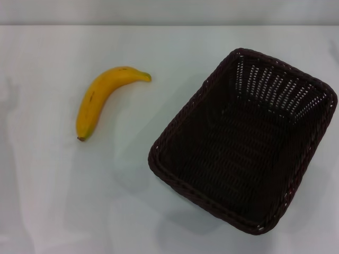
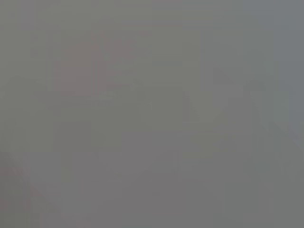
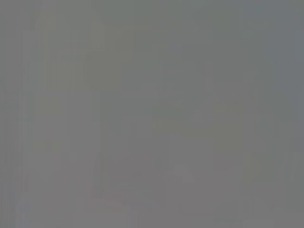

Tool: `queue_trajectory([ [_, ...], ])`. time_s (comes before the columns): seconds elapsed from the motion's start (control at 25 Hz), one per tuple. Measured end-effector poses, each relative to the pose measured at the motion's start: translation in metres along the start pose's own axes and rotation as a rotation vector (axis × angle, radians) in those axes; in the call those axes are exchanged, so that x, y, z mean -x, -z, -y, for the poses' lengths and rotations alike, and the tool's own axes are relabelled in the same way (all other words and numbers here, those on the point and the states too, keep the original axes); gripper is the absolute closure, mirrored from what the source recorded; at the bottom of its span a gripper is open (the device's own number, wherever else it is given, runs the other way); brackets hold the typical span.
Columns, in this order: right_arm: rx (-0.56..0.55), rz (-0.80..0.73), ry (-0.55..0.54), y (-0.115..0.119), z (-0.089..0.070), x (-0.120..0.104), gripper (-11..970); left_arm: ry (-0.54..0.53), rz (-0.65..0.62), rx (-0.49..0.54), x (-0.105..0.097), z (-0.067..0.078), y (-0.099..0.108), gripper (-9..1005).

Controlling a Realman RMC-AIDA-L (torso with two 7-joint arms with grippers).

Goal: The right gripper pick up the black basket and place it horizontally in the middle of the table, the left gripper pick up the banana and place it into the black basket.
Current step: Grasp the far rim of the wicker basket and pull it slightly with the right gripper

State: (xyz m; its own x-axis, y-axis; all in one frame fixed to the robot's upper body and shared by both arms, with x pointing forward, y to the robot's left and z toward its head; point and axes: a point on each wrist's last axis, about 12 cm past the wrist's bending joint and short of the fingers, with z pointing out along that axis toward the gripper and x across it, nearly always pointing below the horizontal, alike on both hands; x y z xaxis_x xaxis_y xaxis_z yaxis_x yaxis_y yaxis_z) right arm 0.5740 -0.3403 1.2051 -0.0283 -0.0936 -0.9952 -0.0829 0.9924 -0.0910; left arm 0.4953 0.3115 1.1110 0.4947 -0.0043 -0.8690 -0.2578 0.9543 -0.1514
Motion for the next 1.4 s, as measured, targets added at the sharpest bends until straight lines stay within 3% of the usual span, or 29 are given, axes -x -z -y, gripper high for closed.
queue_trajectory([
  [0.16,-0.024,-0.088,0.055,-0.005,-0.001,0.023,173,-0.004,-0.003,0.005,-0.001,-0.002,0.000,136],
  [0.28,-0.038,-0.203,0.064,-0.010,0.007,0.034,176,0.007,-0.003,0.011,-0.001,-0.004,0.000,137],
  [0.52,0.048,-0.297,-0.028,-0.006,0.030,0.038,182,0.037,-0.013,0.008,-0.003,-0.004,0.000,138],
  [0.64,0.103,-0.352,-0.020,-0.003,0.032,0.037,185,0.041,-0.015,0.001,-0.003,-0.002,0.000,139],
  [1.04,0.291,-0.488,0.058,-0.005,0.012,0.037,189,0.044,-0.022,-0.018,-0.004,0.002,0.004,142],
  [1.4,0.439,-0.526,0.100,-0.010,-0.020,0.035,189,0.038,-0.021,-0.046,-0.004,0.007,0.003,145],
])
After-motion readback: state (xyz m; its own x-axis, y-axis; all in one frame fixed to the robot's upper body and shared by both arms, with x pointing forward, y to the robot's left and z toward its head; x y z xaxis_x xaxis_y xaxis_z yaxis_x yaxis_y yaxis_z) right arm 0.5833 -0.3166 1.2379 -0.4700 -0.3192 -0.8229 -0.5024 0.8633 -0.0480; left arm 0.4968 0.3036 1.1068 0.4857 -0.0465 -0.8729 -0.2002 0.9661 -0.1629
